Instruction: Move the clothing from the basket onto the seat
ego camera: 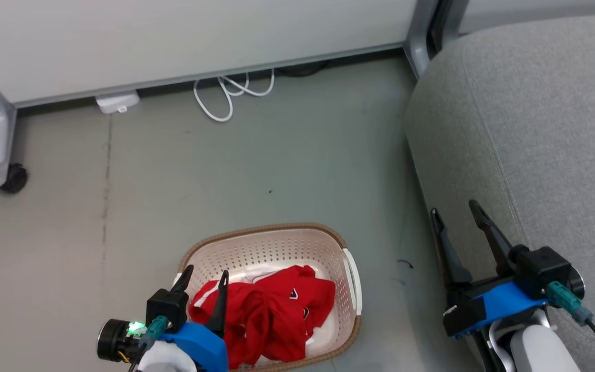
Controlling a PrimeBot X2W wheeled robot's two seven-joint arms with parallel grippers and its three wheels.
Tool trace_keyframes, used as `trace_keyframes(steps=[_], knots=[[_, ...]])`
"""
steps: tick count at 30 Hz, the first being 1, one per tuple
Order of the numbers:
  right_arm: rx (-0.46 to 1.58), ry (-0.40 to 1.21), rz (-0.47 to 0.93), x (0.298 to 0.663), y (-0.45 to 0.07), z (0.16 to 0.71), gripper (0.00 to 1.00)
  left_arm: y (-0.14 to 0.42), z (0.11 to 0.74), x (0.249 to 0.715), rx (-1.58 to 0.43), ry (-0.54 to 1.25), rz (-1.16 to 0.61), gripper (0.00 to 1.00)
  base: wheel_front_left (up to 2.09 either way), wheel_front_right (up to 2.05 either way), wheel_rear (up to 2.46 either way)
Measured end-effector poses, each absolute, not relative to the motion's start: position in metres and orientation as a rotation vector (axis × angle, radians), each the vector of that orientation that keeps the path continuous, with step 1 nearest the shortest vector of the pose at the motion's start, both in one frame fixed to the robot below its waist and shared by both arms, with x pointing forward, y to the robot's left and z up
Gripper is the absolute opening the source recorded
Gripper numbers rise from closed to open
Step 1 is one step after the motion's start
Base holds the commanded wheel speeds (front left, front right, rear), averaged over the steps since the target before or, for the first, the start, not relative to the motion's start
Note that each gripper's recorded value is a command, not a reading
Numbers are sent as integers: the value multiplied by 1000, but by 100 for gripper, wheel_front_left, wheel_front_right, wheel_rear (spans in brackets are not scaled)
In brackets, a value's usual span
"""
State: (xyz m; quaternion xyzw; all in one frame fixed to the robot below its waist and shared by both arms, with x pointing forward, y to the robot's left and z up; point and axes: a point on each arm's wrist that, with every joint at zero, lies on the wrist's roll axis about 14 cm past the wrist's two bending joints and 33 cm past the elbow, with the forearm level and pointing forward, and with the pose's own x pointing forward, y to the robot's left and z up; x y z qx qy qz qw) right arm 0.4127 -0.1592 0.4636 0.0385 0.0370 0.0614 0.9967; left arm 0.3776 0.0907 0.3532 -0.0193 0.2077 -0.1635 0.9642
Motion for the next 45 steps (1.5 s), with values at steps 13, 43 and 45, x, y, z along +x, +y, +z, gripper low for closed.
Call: trace_keyframes(steps=[13, 43, 45], knots=[[83, 168, 32, 427, -191, 418, 100, 66, 247, 366, 43, 756, -492, 100, 0, 0, 0], [99, 269, -70, 414, -223, 380, 100, 77, 171, 369, 165, 998, -459, 0, 0, 0, 0], [99, 266, -70, 414, -223, 381, 100, 78, 171, 369, 158, 999, -457, 0, 0, 0, 0]])
